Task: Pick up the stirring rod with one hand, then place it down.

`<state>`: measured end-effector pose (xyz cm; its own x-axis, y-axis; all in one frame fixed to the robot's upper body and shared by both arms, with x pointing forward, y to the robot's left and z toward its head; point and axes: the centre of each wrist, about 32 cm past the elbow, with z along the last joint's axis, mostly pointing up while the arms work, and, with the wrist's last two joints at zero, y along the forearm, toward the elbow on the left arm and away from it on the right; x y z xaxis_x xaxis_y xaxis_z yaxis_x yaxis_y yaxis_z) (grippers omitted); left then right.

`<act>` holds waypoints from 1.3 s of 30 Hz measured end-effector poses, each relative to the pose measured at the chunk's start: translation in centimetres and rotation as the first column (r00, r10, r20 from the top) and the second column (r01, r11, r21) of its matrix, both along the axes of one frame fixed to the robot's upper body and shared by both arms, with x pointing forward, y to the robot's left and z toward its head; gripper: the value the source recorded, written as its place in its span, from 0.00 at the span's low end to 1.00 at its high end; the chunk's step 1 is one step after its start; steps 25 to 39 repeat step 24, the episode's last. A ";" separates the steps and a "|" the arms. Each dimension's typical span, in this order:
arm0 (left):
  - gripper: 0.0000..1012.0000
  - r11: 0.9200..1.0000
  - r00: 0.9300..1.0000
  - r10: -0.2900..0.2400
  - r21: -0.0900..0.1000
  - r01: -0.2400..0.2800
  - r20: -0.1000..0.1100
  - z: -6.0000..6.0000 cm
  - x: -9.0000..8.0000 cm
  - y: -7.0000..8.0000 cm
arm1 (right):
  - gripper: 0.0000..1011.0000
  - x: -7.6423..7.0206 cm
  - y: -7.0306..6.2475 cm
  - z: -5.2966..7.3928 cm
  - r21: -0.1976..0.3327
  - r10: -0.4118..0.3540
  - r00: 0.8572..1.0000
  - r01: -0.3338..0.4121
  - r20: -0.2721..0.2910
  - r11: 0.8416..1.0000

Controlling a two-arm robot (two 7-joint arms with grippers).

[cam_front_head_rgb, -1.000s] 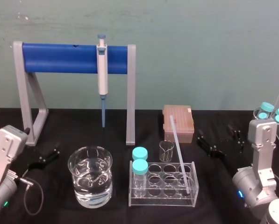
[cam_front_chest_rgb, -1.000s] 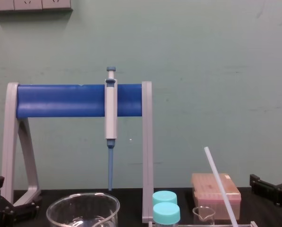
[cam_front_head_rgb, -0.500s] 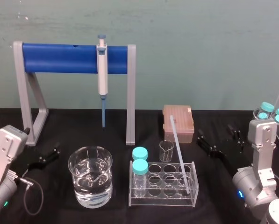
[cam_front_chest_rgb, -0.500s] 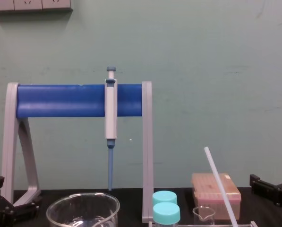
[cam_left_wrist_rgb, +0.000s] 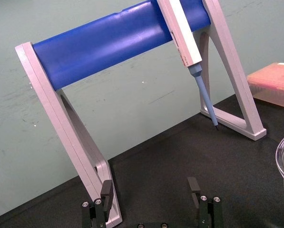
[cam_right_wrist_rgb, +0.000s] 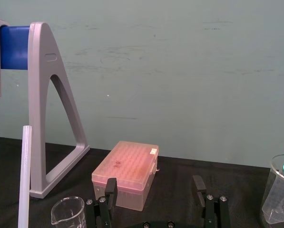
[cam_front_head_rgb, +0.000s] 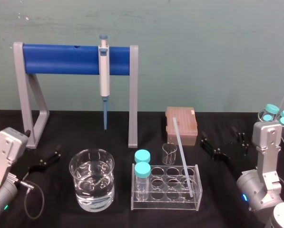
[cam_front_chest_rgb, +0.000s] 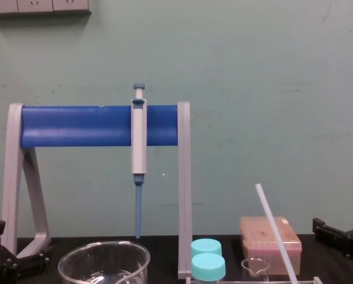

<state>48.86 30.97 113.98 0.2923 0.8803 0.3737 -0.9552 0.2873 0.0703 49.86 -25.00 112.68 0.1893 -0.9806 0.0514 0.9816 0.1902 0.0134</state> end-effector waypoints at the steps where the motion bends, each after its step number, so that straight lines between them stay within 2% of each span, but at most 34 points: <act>1: 0.99 1.000 1.000 0.000 0.000 0.000 0.000 0.0 0.0 0.0 | 0.99 0.0 0.0 0.0 0.000 0.000 1.000 0.000 0.000 1.000; 39: 0.99 1.000 1.000 0.000 0.000 0.000 0.000 0.0 0.0 0.0 | 0.99 0.0 0.0 0.0 0.000 0.000 1.000 0.000 0.000 1.000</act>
